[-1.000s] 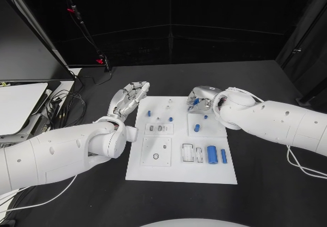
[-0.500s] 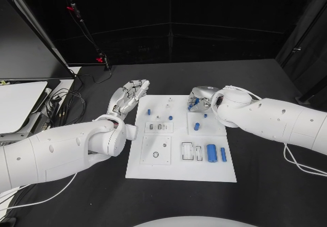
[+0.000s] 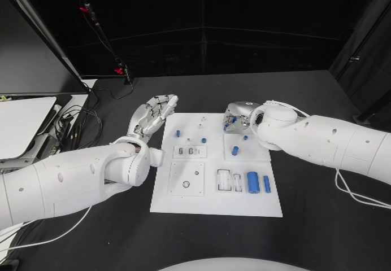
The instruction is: Assemble the parts on the task board
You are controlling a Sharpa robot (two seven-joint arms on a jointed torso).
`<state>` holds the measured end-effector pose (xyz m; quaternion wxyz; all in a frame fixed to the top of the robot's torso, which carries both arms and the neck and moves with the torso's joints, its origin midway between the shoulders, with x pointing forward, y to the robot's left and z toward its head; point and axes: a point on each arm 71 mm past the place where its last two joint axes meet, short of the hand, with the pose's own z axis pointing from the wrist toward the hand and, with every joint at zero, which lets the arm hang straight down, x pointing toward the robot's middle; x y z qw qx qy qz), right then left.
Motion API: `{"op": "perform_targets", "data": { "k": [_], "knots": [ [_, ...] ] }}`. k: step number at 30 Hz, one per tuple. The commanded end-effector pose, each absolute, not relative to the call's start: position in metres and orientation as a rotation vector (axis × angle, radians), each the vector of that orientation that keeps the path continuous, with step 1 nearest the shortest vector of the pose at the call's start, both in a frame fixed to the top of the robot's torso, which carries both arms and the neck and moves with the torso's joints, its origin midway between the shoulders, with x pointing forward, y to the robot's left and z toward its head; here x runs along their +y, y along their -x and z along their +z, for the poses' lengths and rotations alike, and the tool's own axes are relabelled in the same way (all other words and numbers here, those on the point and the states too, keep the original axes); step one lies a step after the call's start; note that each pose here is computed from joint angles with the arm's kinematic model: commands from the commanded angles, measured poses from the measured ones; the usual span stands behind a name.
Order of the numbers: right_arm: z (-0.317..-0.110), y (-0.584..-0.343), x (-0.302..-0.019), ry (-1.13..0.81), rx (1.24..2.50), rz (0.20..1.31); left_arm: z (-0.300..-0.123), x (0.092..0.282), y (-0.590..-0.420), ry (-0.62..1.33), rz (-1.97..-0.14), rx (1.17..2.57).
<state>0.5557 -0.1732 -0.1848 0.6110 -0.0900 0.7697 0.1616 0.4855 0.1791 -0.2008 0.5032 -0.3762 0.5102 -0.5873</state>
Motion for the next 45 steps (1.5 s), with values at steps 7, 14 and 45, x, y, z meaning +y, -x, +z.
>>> {"op": "perform_targets", "data": {
  "k": [7,14,45],
  "knots": [
    [-0.184,-0.554,-0.172,0.214,1.739,0.395,-0.18,0.179,-0.478,0.695,-1.561,0.988],
    [-0.175,-0.552,-0.171,0.211,1.624,0.477,-0.18,0.181,-0.478,0.696,-1.558,0.988],
    [-0.159,-0.57,-0.134,0.233,1.483,0.587,-0.181,0.179,-0.48,0.694,-1.562,0.988]
  ]
}}
